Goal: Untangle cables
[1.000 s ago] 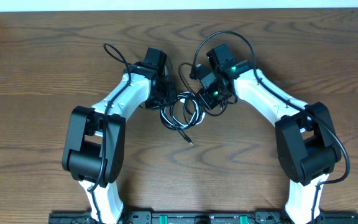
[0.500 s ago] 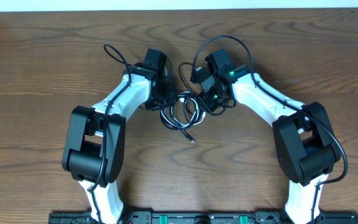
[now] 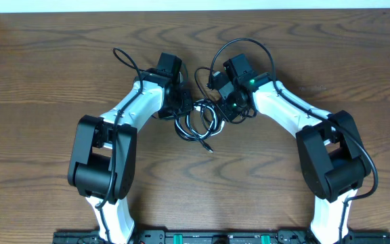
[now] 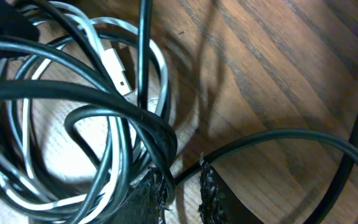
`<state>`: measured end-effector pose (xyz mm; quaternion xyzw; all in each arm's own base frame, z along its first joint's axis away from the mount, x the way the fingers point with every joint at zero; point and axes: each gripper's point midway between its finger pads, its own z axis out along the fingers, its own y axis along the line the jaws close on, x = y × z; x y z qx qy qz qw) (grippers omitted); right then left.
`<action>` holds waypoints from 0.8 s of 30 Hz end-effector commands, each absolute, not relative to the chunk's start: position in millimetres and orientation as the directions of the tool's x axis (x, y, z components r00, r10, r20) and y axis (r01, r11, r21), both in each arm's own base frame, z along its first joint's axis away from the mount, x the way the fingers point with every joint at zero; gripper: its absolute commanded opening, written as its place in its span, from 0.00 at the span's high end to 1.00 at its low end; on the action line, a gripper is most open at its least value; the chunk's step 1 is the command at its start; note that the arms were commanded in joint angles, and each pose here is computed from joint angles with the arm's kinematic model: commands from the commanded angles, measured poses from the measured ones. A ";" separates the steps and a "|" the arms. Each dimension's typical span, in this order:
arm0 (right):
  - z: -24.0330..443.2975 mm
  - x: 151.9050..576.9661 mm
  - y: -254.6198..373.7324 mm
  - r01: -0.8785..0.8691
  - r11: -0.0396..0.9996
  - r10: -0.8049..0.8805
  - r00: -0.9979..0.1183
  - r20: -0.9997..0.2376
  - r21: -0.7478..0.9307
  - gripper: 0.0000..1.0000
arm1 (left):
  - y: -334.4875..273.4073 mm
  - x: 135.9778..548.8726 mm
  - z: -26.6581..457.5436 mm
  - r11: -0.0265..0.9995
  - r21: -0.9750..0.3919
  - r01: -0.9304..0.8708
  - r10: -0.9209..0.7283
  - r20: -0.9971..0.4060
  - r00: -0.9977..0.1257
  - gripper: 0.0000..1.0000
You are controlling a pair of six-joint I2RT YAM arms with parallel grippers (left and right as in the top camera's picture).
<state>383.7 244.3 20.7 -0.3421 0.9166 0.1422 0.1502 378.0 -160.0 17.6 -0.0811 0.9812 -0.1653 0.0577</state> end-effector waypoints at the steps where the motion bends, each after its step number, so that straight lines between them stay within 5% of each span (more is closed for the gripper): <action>1: 9.6 386.9 233.3 -0.660 0.745 -0.597 -0.724 -0.345 0.096 0.81 | -159.3 375.5 14.5 0.930 -0.336 -0.150 -0.184 -0.071 -0.980 0.92; 24: -5.9 410.0 105.0 -0.331 0.847 -0.445 -0.869 -0.215 -0.416 0.79 | -158.1 375.9 14.2 0.932 -0.330 -0.150 -0.184 -0.075 -0.980 0.92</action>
